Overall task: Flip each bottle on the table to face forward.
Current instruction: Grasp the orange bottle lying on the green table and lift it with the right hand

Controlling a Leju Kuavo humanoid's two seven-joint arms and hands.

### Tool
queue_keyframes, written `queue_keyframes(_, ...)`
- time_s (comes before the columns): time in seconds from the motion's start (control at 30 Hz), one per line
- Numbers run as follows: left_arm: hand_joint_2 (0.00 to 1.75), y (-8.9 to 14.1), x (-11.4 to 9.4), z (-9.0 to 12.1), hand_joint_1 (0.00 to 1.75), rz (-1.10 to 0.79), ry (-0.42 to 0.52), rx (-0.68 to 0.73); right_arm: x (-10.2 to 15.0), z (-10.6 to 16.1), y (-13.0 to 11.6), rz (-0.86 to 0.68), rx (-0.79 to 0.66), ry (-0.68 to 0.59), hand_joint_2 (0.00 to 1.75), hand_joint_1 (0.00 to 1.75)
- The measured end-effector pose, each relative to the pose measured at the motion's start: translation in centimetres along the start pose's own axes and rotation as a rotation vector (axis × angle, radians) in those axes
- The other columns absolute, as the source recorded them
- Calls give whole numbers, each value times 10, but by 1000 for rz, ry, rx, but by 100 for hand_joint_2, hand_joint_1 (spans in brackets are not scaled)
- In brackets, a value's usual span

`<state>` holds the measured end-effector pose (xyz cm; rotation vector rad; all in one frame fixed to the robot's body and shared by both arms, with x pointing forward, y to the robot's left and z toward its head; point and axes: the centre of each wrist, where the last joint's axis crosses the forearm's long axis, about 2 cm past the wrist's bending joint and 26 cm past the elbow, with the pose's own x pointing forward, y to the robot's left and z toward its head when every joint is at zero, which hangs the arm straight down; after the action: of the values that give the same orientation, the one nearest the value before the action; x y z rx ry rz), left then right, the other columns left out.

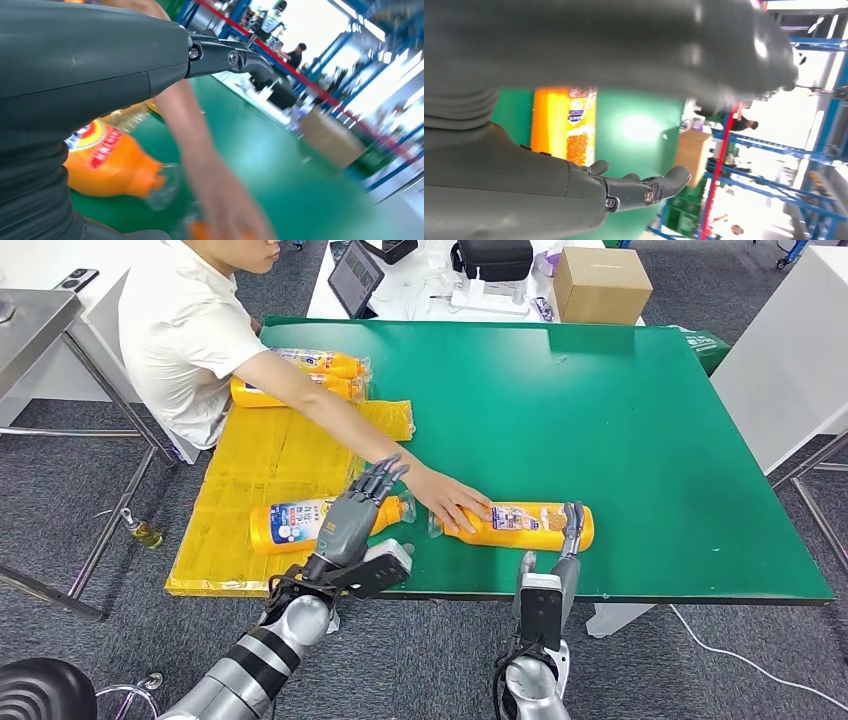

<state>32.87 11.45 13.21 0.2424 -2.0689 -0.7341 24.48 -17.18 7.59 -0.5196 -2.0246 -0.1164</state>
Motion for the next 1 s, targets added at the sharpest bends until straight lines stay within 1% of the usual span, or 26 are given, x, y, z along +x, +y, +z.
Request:
queue_keyframes(0.1,175,-3,10,4,0,177,20,92,-7,0,-3,98,95,-77,175,0)
queue_keyframes(0.23,175,-6,18,9,0,293,39,164,-16,-4,-10,274,227,-219,175,0)
queue_keyframes(0.33,175,-6,21,14,0,355,69,230,-27,-16,-28,545,358,-390,175,0)
queue_keyframes(0.4,175,-7,23,20,0,377,82,274,-37,-29,-46,721,402,-438,175,0)
queue_keyframes(0.5,175,-7,27,28,0,413,101,327,-53,-46,-75,896,390,-374,175,0)
queue_keyframes(0.57,175,-6,30,31,0,432,104,357,-63,-52,-90,972,380,-313,175,0)
queue_keyframes(0.63,175,-4,32,32,0,440,99,380,-69,-56,-100,1026,383,-276,175,0)
queue_keyframes(0.8,175,-1,34,34,0,451,94,401,-78,-63,-111,1081,400,-249,175,0)
queue_keyframes(1.0,175,0,34,35,0,450,90,406,-84,-70,-111,1109,409,-208,175,0)
